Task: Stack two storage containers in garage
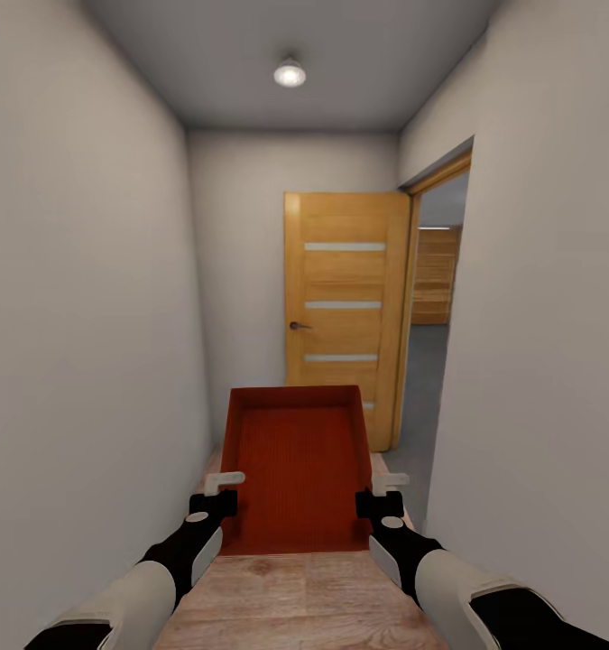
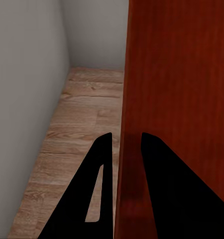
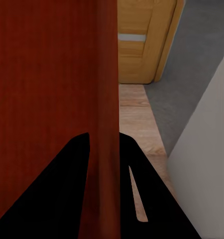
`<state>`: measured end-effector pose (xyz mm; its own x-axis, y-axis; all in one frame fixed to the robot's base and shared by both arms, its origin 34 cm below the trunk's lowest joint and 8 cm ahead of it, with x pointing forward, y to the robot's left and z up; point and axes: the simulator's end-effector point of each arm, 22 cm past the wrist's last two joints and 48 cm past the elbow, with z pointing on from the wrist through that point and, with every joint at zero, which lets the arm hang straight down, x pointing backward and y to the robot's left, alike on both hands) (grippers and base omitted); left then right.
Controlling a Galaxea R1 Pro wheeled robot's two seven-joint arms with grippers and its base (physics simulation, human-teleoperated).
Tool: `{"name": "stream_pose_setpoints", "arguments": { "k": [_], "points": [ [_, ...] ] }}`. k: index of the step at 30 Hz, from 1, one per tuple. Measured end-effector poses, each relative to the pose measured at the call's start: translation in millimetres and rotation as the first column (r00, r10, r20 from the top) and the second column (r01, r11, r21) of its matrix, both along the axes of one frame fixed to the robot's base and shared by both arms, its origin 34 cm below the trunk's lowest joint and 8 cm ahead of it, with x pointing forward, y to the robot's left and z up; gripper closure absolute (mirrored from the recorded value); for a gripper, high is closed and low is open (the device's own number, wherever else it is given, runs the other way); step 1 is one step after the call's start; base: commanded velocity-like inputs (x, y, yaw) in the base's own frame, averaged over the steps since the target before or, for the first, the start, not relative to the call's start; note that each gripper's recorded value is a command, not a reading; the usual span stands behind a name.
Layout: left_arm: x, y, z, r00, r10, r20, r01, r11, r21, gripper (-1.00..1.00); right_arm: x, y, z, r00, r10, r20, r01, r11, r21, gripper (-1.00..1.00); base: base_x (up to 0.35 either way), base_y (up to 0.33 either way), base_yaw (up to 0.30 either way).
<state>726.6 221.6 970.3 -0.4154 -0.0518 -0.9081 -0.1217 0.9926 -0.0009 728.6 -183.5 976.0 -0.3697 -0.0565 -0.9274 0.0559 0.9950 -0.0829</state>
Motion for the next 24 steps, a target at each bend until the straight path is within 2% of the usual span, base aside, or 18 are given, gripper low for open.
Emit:
{"name": "stream_pose_setpoints", "arguments": {
  "k": [24],
  "points": [
    [0.0,0.0,0.0,1.000,0.000,0.000,0.000,1.000,0.000,1.00,0.0,0.0,0.0,1.000,0.000,0.000,0.000,1.000,0.000,1.00,0.329,0.000,0.000]
  ]
}}
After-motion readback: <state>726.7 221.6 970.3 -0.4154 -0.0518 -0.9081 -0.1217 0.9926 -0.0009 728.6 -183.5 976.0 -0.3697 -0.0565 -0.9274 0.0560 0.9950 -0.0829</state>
